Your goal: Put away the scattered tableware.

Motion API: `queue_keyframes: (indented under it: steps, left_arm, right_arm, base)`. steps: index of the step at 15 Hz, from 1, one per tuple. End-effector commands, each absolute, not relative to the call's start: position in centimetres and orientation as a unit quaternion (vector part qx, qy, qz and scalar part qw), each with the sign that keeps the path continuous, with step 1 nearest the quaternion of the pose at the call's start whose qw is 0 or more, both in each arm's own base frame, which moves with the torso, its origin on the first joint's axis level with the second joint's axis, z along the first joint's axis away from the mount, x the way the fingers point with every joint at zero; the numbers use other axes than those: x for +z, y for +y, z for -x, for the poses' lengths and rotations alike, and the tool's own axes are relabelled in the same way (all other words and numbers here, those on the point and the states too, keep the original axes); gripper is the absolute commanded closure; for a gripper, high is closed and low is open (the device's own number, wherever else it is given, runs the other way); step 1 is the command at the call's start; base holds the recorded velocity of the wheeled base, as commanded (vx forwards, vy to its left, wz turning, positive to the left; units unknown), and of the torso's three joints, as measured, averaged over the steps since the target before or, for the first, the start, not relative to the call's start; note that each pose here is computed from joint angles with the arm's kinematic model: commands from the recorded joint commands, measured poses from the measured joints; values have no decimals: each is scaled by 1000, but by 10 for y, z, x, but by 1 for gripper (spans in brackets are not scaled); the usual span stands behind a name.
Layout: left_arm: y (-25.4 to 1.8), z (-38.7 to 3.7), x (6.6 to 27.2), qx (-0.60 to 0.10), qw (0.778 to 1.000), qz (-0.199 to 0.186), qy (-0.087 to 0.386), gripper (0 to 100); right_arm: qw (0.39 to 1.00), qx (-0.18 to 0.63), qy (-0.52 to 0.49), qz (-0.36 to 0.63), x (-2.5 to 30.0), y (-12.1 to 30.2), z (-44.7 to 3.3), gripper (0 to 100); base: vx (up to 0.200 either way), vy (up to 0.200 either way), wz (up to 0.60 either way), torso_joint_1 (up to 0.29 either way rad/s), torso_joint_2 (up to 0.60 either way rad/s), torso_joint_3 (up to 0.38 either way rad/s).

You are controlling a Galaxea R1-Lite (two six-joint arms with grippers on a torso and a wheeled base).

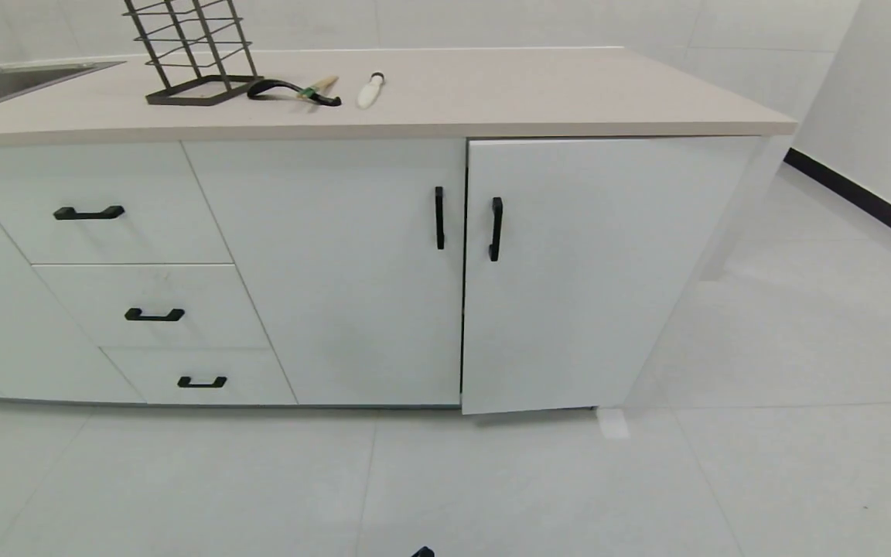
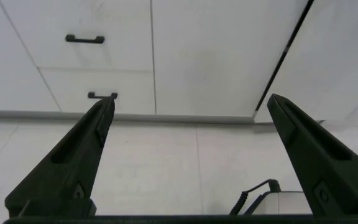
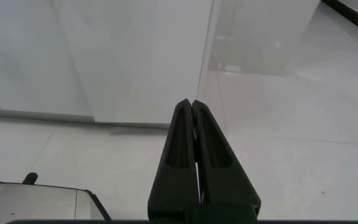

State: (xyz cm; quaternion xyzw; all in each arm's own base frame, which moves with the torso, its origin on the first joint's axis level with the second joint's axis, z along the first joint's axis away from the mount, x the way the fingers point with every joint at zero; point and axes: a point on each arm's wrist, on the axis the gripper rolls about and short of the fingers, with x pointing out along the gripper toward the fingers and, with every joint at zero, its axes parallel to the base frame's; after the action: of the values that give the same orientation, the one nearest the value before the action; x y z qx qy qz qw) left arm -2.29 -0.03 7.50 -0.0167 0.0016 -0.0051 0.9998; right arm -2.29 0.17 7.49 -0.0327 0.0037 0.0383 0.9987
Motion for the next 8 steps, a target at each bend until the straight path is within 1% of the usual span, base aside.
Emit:
queue_keyframes:
  steps: [1,8]
  left_arm:
    - [0,23,75,-5,1000,18,2,0]
    - [0,23,75,-5,1000,18,2,0]
  right_arm:
    - [999,39,5,33,75,2,23,100]
    - [999,39,5,33,75,2,23,100]
  base:
    - [200,200,0,12,2,-12]
    - [200,200,0,2,1,-2]
